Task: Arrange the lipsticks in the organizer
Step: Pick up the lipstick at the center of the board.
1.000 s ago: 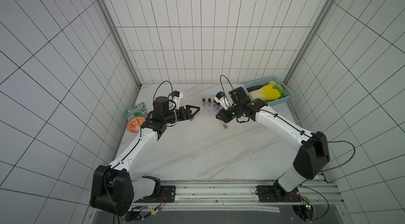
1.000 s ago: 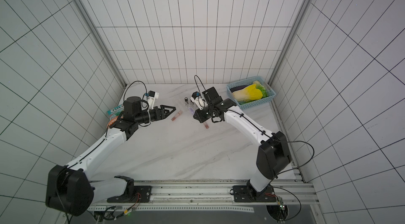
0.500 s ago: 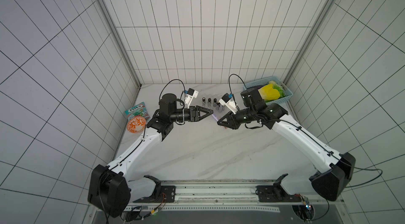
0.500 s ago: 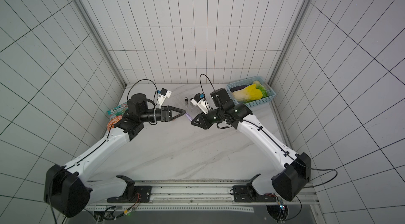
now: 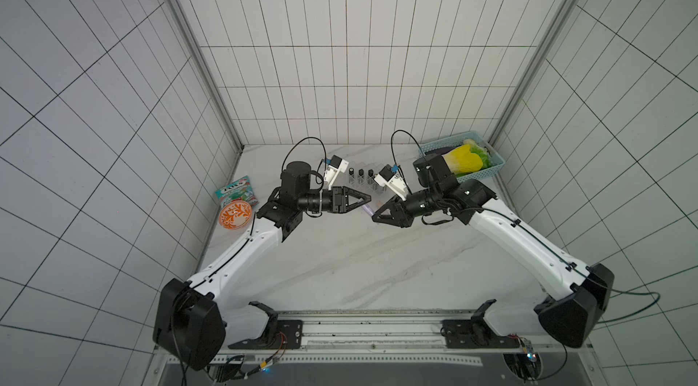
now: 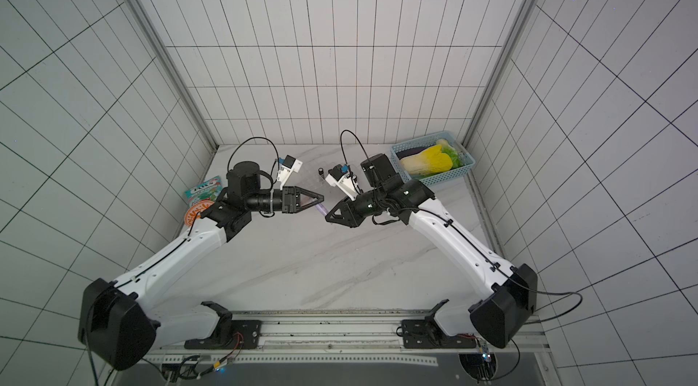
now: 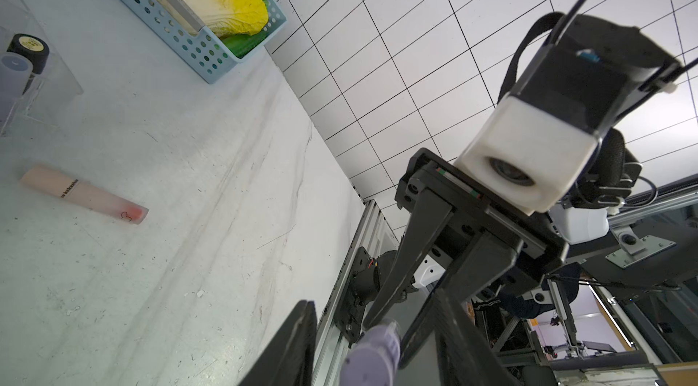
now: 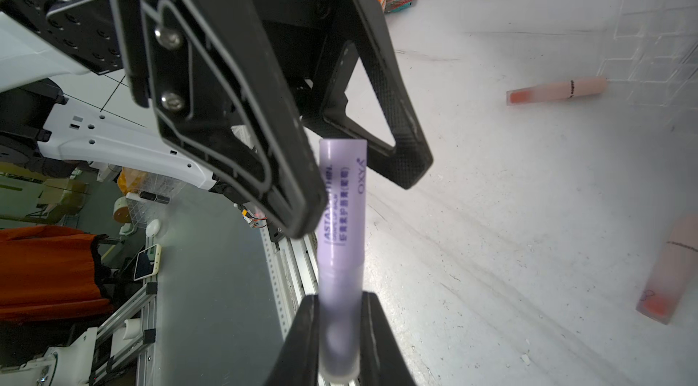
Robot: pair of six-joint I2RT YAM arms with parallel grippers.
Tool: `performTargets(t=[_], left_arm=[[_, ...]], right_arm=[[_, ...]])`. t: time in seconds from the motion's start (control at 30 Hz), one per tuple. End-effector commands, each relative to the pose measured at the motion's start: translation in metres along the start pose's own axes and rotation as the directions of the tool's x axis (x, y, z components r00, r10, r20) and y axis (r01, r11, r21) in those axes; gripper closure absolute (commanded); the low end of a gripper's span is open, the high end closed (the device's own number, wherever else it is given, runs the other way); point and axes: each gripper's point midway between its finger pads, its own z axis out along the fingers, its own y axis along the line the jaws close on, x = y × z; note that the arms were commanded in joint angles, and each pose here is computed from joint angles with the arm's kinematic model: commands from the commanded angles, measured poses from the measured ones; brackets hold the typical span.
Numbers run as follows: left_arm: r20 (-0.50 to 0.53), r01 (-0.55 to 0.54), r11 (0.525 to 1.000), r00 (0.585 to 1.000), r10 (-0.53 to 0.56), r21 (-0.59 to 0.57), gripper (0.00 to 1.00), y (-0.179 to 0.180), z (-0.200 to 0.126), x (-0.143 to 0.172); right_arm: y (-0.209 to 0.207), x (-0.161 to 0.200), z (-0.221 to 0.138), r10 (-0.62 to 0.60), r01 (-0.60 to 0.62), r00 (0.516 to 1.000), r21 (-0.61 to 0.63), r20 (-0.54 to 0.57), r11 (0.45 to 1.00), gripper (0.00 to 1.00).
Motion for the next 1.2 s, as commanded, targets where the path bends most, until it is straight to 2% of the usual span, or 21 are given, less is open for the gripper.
performTargets(t=[0.0, 0.17, 0.43, 0.5, 0.53, 0.63, 0.7, 0.73, 0.77, 0.83, 0.97, 1.07, 1.17], left_arm=[[-0.027, -0.036, 0.999, 0.999, 0.036, 0.022, 0.55, -0.008, 0.001, 0.001], [-0.052, -0.047, 0.998, 0.997, 0.049, 0.03, 0.55, -0.01, -0.001, 0.009], [-0.05, -0.059, 0.998, 0.997, 0.061, 0.028, 0.83, -0.013, -0.003, 0.009], [-0.041, -0.064, 0.998, 0.997, 0.065, 0.025, 0.86, -0.014, -0.004, 0.007], [-0.032, -0.069, 0.997, 0.997, 0.069, 0.022, 0.86, -0.015, -0.004, 0.005], [0.032, -0.087, 0.996, 0.996, 0.088, -0.025, 0.87, -0.014, -0.008, -0.007], [0.114, -0.106, 0.991, 0.987, 0.115, -0.083, 0.87, -0.014, -0.014, -0.023], [0.17, -0.113, 0.987, 0.977, 0.131, -0.115, 0.87, -0.015, -0.019, -0.034], [0.231, -0.118, 0.982, 0.962, 0.149, -0.145, 0.87, -0.017, -0.024, -0.045], [0.349, -0.119, 0.976, 0.92, 0.177, -0.18, 0.88, -0.02, -0.034, -0.066], [0.563, -0.148, 0.984, 0.807, 0.18, -0.103, 0.89, -0.041, -0.052, -0.093], [0.641, -0.191, 0.98, 0.745, 0.183, -0.058, 0.9, -0.058, -0.057, -0.099], [0.686, -0.238, 0.97, 0.697, 0.207, -0.051, 0.9, -0.073, -0.06, -0.099]], right_arm=[[0.011, 0.003, -0.003, -0.013, 0.013, 1.0, -0.033, -0.007, 0.999, 0.91], [0.01, 0.006, -0.005, -0.006, 0.006, 1.0, -0.022, -0.022, 1.0, 0.91], [0.005, 0.005, -0.003, 0.005, -0.005, 1.0, -0.003, -0.03, 1.0, 0.9], [0.004, 0.004, -0.005, 0.007, -0.007, 1.0, 0.005, -0.024, 1.0, 0.89], [0.003, 0.003, -0.006, 0.007, -0.007, 1.0, 0.014, -0.018, 1.0, 0.85], [-0.003, -0.006, -0.016, 0.022, -0.023, 1.0, 0.063, 0.019, 0.998, 0.51], [-0.011, -0.017, -0.029, 0.037, -0.047, 0.996, 0.125, 0.08, 0.991, 0.33], [-0.016, -0.027, -0.038, 0.03, -0.054, 0.99, 0.172, 0.139, 0.984, 0.2], [-0.018, -0.037, -0.048, 0.024, -0.066, 0.98, 0.208, 0.197, 0.976, 0.13], [-0.016, -0.057, -0.066, 0.005, -0.083, 0.948, 0.231, 0.319, 0.969, 0.08], [0.004, -0.101, -0.095, -0.006, -0.089, 0.822, 0.138, 0.57, 0.986, 0.06], [0.018, -0.124, -0.107, 0.026, -0.071, 0.737, 0.04, 0.675, 0.997, 0.09], [0.033, -0.143, -0.112, 0.075, -0.031, 0.683, -0.073, 0.727, 0.997, 0.14]])
